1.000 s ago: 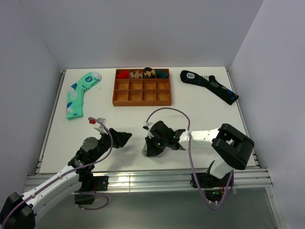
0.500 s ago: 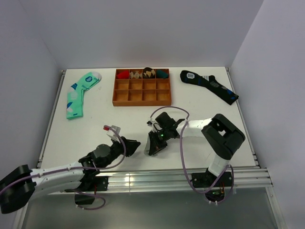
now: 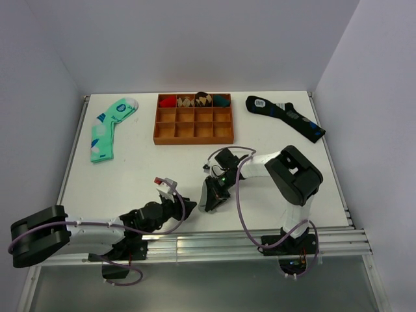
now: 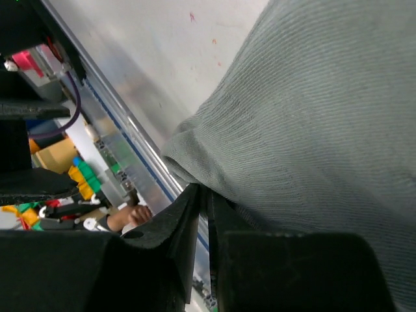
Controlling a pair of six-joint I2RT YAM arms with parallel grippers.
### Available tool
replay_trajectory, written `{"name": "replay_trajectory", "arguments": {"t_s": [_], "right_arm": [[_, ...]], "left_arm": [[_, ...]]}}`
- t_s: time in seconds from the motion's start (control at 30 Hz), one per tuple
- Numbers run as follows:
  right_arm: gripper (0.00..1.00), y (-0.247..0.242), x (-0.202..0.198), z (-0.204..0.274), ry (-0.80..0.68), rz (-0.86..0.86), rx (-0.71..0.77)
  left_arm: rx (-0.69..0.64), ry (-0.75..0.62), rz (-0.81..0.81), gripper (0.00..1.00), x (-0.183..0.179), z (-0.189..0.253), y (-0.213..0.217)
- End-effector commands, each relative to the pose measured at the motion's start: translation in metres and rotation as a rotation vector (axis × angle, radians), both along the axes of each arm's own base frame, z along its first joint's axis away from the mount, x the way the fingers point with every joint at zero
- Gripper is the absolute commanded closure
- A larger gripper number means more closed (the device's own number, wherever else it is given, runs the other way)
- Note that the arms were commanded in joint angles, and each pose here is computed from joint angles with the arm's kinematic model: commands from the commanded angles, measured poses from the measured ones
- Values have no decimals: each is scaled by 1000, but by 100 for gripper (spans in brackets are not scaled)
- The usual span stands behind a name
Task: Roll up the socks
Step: Roll the sock at the center of the board.
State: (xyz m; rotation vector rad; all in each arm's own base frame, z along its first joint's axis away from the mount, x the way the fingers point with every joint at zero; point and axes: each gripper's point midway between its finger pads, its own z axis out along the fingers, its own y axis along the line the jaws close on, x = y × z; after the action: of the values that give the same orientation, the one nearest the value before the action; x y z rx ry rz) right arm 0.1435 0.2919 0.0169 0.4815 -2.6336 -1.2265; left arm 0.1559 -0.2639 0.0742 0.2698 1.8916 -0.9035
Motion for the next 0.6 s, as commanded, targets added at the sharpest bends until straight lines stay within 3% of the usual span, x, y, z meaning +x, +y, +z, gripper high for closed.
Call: {"name": "replay_trajectory", "arguments": {"t_s": [0.0,0.3,0.57], "right_arm": [[85,1,-2,12,31,33,32],[90,-2,-1,13,25,40,32],[90,-4,1,17,11,38,32]], "left_arm": [[-47,-66,-7,52,6,25,-13],[88,-66,-45,46,2,11,-38],[134,-52,-36,54,-3,8,-42]]}}
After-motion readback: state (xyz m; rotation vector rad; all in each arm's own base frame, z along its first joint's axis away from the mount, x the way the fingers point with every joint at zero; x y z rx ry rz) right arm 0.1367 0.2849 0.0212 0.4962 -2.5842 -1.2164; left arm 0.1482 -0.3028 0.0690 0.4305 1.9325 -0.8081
